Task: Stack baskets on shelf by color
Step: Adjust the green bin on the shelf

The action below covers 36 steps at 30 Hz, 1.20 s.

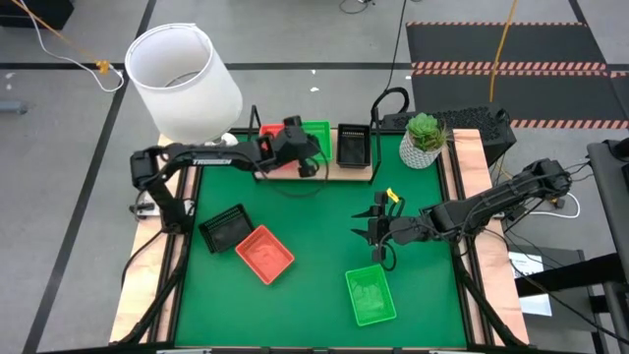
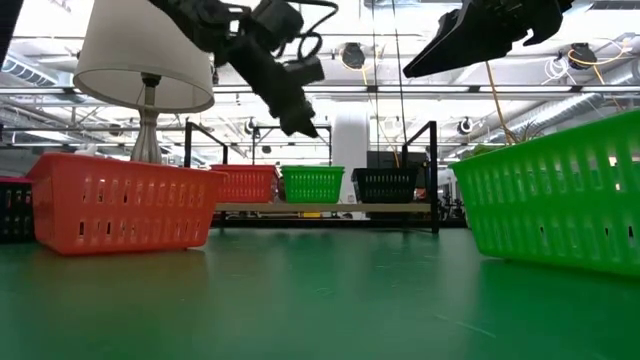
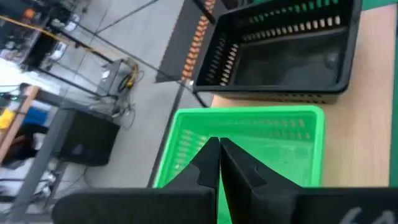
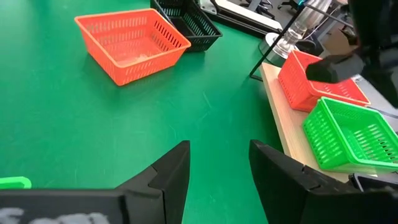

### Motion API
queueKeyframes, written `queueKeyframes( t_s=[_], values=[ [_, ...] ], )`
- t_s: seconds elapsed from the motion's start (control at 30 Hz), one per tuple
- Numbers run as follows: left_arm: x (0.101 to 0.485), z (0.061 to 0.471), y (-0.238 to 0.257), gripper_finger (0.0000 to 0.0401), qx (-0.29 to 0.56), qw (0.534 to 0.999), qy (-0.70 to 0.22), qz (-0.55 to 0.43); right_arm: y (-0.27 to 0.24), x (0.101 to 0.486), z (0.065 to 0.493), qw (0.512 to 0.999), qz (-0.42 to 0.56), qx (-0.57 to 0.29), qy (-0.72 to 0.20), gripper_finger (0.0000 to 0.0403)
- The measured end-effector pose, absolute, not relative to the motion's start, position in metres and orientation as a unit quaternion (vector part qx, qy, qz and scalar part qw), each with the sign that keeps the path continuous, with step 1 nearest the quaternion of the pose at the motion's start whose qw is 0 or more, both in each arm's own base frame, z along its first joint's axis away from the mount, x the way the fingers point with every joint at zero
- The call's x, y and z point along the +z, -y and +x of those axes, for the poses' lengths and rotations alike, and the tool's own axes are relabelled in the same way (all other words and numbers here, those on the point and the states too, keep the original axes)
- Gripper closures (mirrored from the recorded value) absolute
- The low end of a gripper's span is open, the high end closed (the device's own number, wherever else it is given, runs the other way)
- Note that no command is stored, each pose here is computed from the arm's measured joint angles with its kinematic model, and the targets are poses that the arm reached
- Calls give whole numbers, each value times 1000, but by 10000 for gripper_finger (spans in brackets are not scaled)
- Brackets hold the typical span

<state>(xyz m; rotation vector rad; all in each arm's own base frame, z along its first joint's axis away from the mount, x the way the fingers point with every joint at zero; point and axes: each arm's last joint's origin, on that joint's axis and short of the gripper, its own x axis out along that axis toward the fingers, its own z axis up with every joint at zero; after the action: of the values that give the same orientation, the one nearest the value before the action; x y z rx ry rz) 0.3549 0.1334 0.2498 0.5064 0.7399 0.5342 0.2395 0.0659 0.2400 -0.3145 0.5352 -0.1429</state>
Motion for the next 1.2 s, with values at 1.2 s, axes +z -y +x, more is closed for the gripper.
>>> queueKeyframes(
  t_s=[1.2],
  values=[
    [212, 367, -132, 390, 172, 866, -401, 243, -64, 240, 240, 948, -157, -73, -266, 243]
  ],
)
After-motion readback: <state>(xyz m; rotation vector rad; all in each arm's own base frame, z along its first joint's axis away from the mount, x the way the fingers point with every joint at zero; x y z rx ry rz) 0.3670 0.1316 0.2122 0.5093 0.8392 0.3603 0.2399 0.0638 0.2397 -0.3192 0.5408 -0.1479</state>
